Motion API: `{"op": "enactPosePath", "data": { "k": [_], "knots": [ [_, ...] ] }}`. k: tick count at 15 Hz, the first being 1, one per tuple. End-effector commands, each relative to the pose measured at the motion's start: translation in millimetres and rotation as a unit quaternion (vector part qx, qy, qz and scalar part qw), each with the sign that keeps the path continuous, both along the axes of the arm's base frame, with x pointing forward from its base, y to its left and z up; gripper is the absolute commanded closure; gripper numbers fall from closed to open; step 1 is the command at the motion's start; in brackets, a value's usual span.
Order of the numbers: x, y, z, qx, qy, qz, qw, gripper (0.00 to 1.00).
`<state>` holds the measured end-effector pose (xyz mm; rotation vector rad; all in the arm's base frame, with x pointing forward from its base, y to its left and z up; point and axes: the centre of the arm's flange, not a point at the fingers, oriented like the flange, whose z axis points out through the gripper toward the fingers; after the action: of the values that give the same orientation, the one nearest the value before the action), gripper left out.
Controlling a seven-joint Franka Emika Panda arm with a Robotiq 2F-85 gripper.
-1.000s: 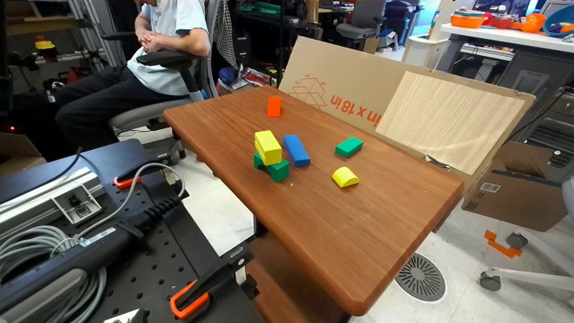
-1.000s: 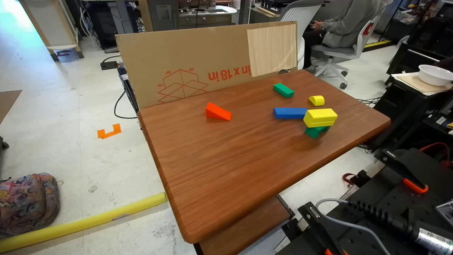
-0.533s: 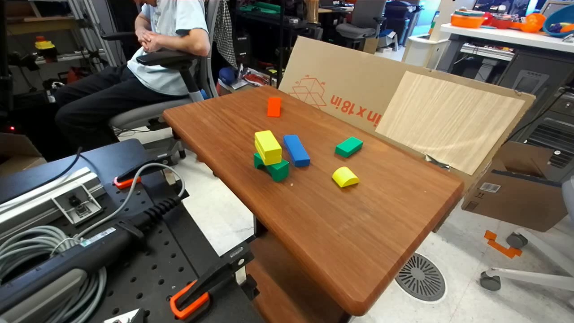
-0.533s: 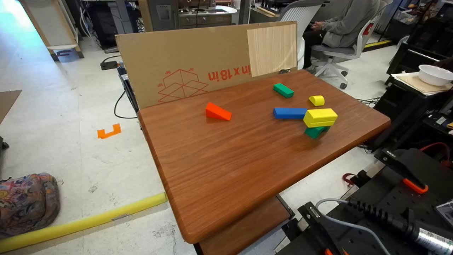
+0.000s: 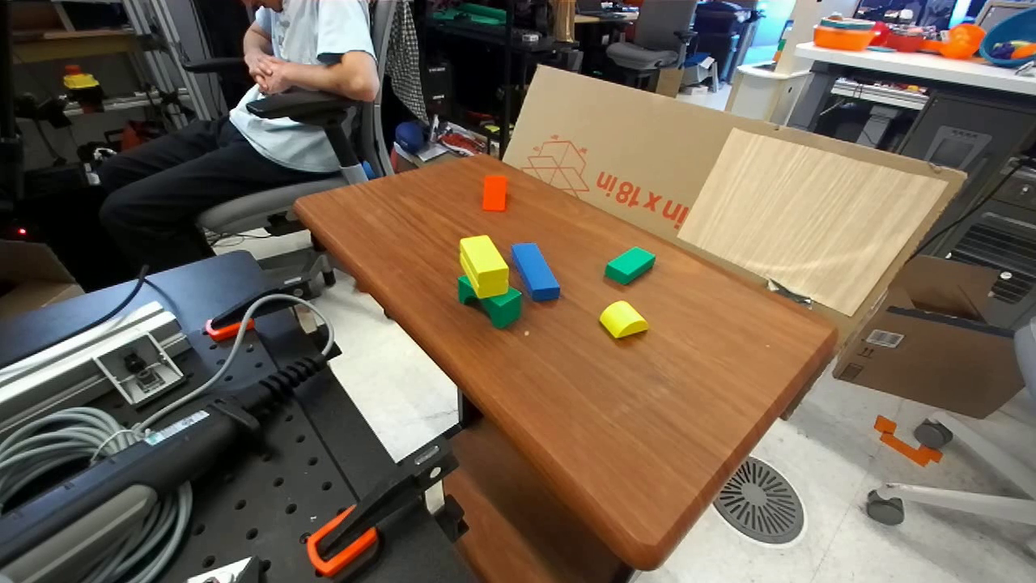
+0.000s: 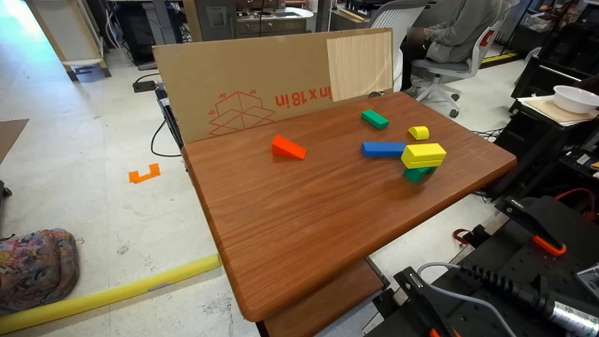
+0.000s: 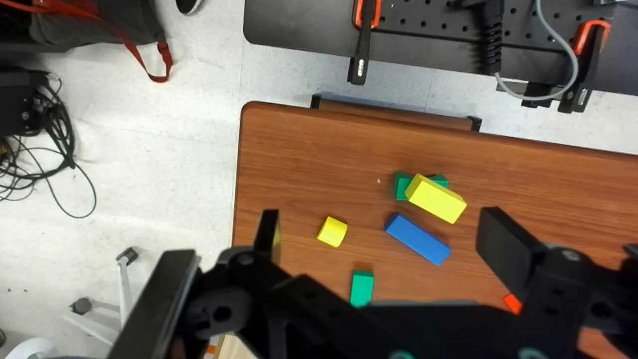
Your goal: Pick up the blue block and place it on the rectangular yellow block
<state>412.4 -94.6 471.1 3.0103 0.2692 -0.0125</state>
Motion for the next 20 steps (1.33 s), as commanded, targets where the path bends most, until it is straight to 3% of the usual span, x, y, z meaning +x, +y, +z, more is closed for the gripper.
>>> {"op": "enactPosePath", "data": {
  "k": [1, 6, 11, 15, 20],
  "knots": [
    [37.3, 8.6, -38.7, -0.012, -0.002, 0.025, 0.9996, 0.00],
    [89.1, 34.7, -125.6, -0.011, 0.018, 0.102, 0.9946, 0.00],
    [124.3, 63.4, -205.3, -0.004, 0.072, 0.195, 0.9781, 0.00],
    [147.1, 86.8, -232.7, -0.009, 0.100, 0.263, 0.9595, 0.00],
    [183.0, 116.3, -240.5, -0.002, 0.105, 0.332, 0.9375, 0.00]
  ]
}}
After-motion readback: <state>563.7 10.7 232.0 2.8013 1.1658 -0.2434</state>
